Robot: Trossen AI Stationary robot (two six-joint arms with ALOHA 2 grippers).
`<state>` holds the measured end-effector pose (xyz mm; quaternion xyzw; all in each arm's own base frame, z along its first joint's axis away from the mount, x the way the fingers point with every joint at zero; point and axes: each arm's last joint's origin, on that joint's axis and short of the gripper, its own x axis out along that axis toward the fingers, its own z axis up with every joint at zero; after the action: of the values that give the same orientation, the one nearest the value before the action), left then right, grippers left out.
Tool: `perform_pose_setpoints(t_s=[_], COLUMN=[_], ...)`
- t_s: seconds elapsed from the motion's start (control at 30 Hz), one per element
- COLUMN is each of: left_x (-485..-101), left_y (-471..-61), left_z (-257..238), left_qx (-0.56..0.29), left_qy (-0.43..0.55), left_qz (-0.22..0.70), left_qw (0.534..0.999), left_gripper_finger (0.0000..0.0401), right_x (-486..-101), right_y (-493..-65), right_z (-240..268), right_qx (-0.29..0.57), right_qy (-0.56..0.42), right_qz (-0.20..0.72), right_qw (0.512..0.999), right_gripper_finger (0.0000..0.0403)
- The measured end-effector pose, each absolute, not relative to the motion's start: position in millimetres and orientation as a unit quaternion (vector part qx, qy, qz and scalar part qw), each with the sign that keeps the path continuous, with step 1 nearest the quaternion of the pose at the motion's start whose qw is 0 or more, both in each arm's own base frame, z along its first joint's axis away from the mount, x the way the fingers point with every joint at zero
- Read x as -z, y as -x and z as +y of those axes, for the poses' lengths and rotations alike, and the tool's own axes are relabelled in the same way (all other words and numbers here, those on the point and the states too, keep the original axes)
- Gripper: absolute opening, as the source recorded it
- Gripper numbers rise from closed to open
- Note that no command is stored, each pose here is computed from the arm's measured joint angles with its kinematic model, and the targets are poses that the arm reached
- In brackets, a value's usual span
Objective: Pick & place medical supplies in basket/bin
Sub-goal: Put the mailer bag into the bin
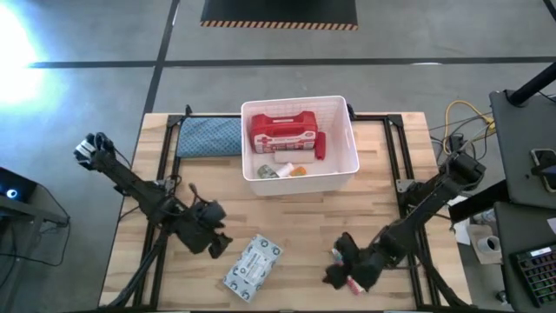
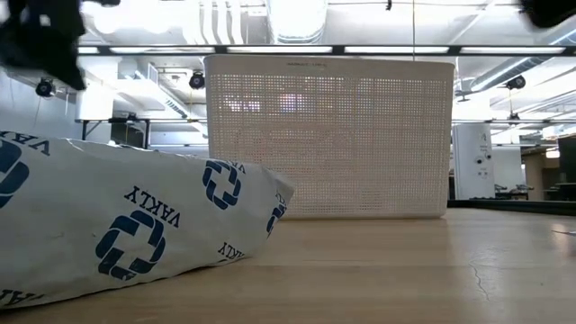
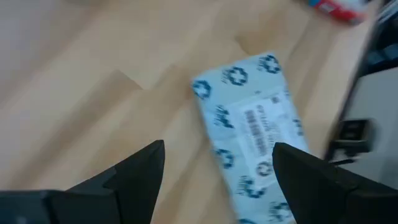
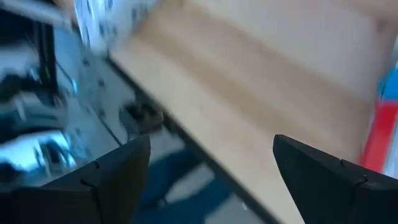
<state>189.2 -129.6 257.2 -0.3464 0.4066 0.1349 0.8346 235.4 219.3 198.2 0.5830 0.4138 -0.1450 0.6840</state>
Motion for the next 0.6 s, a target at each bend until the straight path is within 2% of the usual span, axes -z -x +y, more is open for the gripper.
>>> perform_pose_setpoints(t_s=[0.23,0.37,0.6], left_x=[-197,-176,-161], left_y=[-177,-176,-187], left_z=[-137,-138,-153], left_qx=[-0.107,-0.124,-0.096], left_qy=[0.45,0.442,0.434], left_qz=[0.37,0.404,0.477], left_qw=[0.806,0.791,0.758], left_gripper_finger=[0.0276,0.0276,0.0276], right_x=[-192,-198,-207], right_y=[-261,-273,-283], right_z=[185,173,166], right_qx=[0.18,0.181,0.168], right_qy=[-0.596,-0.588,-0.588], right_qz=[0.363,0.348,0.345], right_qw=[0.693,0.708,0.712], right_gripper_finger=[0.0329,0.0329,0.0329])
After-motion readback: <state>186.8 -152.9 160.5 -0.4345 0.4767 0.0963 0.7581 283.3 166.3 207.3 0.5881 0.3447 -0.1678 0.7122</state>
